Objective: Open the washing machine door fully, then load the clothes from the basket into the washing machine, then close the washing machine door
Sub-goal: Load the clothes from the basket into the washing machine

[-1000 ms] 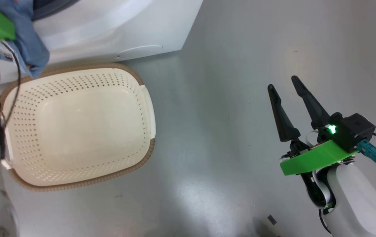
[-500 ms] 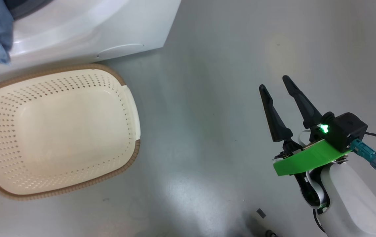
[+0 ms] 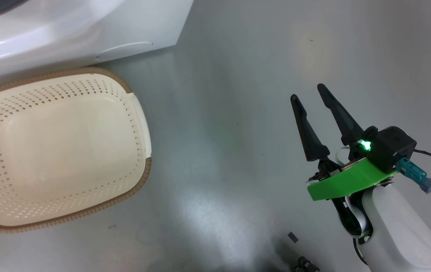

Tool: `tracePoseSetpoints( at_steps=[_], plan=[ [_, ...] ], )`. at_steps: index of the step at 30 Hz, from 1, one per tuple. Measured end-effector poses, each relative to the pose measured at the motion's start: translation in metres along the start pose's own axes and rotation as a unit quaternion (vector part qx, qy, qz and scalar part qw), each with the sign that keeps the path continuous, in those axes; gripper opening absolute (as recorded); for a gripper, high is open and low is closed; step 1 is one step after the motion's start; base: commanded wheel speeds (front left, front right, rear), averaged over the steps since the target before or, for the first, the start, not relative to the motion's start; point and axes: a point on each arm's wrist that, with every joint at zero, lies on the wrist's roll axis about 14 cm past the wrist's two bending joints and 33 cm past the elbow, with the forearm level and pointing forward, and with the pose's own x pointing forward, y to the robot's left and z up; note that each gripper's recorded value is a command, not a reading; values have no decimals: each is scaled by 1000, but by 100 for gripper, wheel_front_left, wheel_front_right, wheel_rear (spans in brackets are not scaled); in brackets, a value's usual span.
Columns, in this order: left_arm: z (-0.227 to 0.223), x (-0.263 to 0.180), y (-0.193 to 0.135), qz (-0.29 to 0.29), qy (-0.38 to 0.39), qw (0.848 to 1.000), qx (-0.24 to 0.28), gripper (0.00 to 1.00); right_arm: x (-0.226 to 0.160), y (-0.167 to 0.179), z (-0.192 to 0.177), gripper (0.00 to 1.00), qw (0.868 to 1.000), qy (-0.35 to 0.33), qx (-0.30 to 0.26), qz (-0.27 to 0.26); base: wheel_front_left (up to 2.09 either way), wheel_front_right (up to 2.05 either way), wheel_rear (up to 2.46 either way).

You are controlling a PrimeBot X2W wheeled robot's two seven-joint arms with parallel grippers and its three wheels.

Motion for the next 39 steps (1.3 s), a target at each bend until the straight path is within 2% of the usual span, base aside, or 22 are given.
tracePoseSetpoints(
  at_steps=[11, 15, 17, 18, 20, 21, 22, 23, 31, 39],
  plan=[
    [-75, -25, -8, -18, 120, 992, 13, 0, 0, -1, 3, 89, 1000, -4, -1, -2, 0, 0, 0],
    [-86, -26, -7, -24, 161, 986, 24, 0, 0, 0, 5, 89, 1000, -6, 0, -1, 0, 0, 0],
    [-87, -25, -7, -27, 172, 984, 28, 7, 0, 1, 5, 89, 1000, -6, 0, -1, 0, 0, 0],
    [-87, -24, -6, -26, 180, 983, 31, 11, -1, 1, 5, 89, 1000, -7, 0, 0, 0, 0, 0],
    [-91, -24, -4, -23, 203, 978, 29, 46, -1, 2, 6, 89, 1000, -7, 0, 1, 0, 0, 0],
    [-91, -23, -4, -25, 209, 977, 30, 67, -1, 2, 6, 89, 1000, -6, 0, 1, 0, 0, 0],
    [-92, -22, -4, -26, 215, 976, 30, 95, -1, 2, 5, 89, 1000, -6, 0, 1, 0, 0, 0],
    [-94, -23, -4, -25, 225, 974, 29, 100, -1, 2, 5, 89, 1000, -6, 0, 1, 0, 0, 0],
    [-108, -33, -2, -24, 274, 961, 25, 100, -2, 2, 7, 90, 1000, -8, 0, 0, 0, 0, 0],
    [-107, -33, -1, -23, 270, 962, 20, 100, -2, 2, 8, 90, 1000, -9, 0, 0, 0, 0, 0]
  ],
)
